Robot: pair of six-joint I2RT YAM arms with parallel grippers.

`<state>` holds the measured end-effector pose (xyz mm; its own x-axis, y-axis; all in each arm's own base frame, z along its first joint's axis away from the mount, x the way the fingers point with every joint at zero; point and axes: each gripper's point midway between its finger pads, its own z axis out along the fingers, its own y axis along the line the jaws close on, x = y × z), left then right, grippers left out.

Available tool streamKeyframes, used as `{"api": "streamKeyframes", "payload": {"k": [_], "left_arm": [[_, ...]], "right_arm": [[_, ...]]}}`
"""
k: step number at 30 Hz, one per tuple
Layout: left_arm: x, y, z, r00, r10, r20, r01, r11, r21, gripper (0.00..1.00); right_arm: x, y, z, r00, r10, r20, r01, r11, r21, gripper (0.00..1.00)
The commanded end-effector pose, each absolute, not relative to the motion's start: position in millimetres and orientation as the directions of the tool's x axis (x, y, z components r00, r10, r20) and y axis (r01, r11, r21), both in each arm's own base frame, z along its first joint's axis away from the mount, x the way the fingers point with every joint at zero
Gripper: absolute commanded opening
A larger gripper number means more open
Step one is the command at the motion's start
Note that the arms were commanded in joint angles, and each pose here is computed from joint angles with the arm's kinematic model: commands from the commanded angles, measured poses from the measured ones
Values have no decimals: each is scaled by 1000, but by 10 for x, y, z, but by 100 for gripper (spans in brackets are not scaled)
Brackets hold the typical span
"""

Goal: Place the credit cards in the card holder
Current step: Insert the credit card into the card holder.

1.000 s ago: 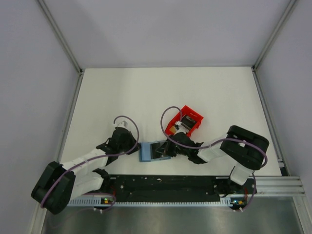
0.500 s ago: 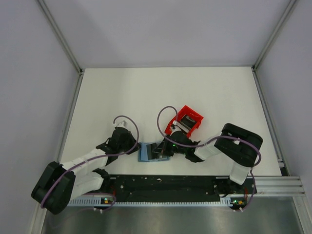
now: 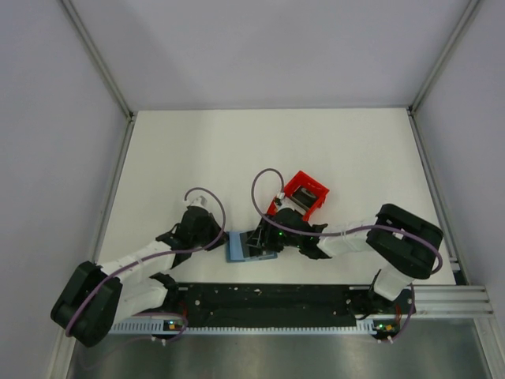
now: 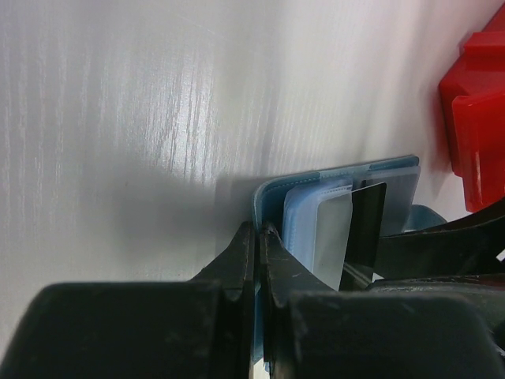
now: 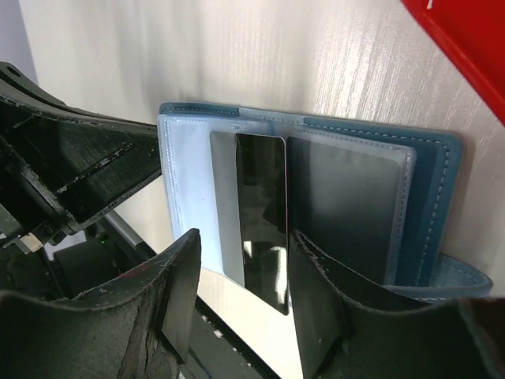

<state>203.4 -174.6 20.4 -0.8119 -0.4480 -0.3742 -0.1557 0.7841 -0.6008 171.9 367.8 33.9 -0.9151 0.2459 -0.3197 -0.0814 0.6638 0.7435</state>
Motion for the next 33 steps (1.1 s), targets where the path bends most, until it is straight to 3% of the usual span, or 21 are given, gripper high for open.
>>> {"api": "streamKeyframes", "payload": {"k": [1, 21, 33], "left_arm": [[1894, -1589, -23, -830, -433, -352, -209, 826, -523, 0], [1891, -1633, 1, -832, -432, -349, -193, 814, -548, 0], [1896, -1652, 10, -834, -425, -353, -178, 812, -556, 0]], "right_arm": [[1692, 3416, 161, -909, 141, -391, -127, 801, 585, 48], [1549, 3873, 296, -924, -2, -382, -229, 803, 550, 47], [1676, 3966, 411, -865, -54, -499, -352, 775, 525, 36]]}}
